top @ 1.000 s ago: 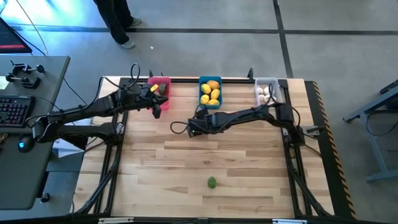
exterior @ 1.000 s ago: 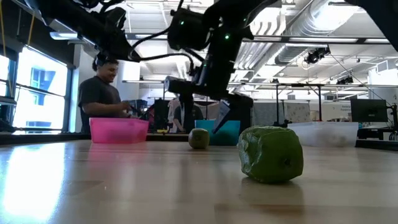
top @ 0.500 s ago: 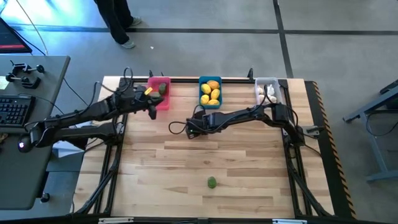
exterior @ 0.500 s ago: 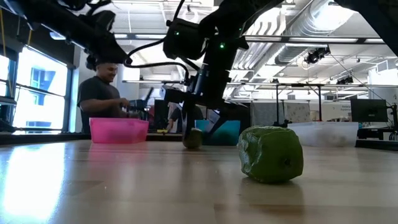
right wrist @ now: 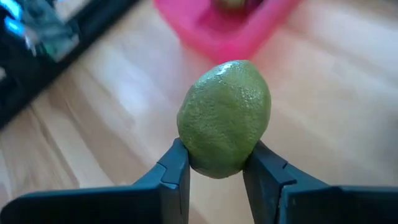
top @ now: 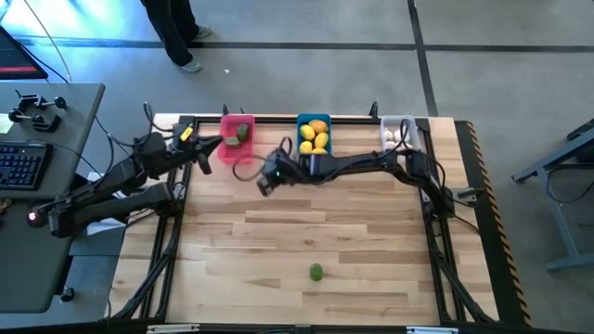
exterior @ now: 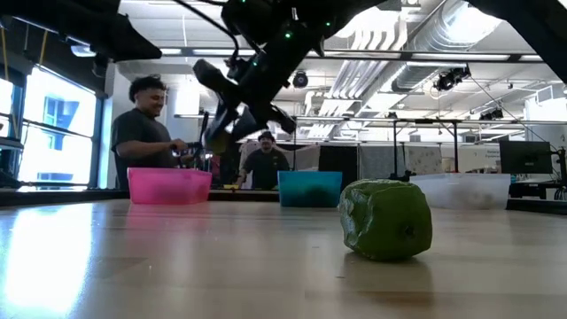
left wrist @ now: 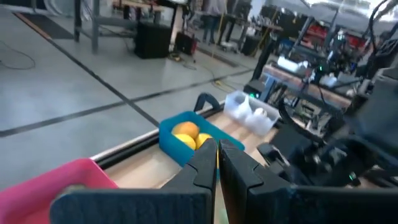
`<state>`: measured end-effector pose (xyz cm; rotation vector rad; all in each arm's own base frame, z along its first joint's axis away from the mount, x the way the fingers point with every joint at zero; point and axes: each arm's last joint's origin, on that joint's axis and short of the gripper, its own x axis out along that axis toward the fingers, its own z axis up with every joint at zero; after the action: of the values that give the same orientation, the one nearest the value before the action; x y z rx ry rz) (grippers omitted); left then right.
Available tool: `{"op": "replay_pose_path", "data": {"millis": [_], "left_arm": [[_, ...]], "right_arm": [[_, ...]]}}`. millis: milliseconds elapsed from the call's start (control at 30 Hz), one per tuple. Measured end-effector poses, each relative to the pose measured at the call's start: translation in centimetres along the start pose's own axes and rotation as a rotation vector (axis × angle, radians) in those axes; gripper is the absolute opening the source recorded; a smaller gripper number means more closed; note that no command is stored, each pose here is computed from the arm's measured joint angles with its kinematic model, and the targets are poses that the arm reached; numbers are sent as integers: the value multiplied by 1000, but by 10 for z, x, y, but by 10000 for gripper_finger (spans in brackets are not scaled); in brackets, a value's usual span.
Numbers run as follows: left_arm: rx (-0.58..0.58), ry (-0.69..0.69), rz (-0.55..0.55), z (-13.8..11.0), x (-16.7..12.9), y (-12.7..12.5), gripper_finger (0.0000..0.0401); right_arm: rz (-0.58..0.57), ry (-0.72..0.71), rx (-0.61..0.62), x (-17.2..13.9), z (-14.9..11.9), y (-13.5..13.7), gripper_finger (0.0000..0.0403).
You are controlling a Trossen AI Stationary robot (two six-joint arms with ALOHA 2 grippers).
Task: Sort produce into baskets
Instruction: Put the lime into the red bin
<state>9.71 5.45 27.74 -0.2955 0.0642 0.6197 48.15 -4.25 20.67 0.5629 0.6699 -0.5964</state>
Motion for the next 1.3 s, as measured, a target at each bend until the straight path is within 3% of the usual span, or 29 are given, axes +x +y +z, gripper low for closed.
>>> {"op": "replay_pose_path", "data": {"millis": [267, 467, 800, 1100, 1300], "left_arm": [[-14, -45, 55, 1, -14, 5, 3], [-15, -49, 55, 1, -16, 5, 3], [-15, -60, 97, 1, -16, 7, 3], [-16, -64, 111, 1, -16, 7, 3], [-14, -62, 117, 1, -16, 7, 3]], "right_arm": [[6, -156, 32, -5, 69, -30, 90], [40, -234, 63, -5, 100, -53, 90], [163, -263, 124, 32, 105, -41, 90], [125, -207, 123, 77, 108, -35, 90], [137, -162, 207, 96, 97, -47, 90]]}}
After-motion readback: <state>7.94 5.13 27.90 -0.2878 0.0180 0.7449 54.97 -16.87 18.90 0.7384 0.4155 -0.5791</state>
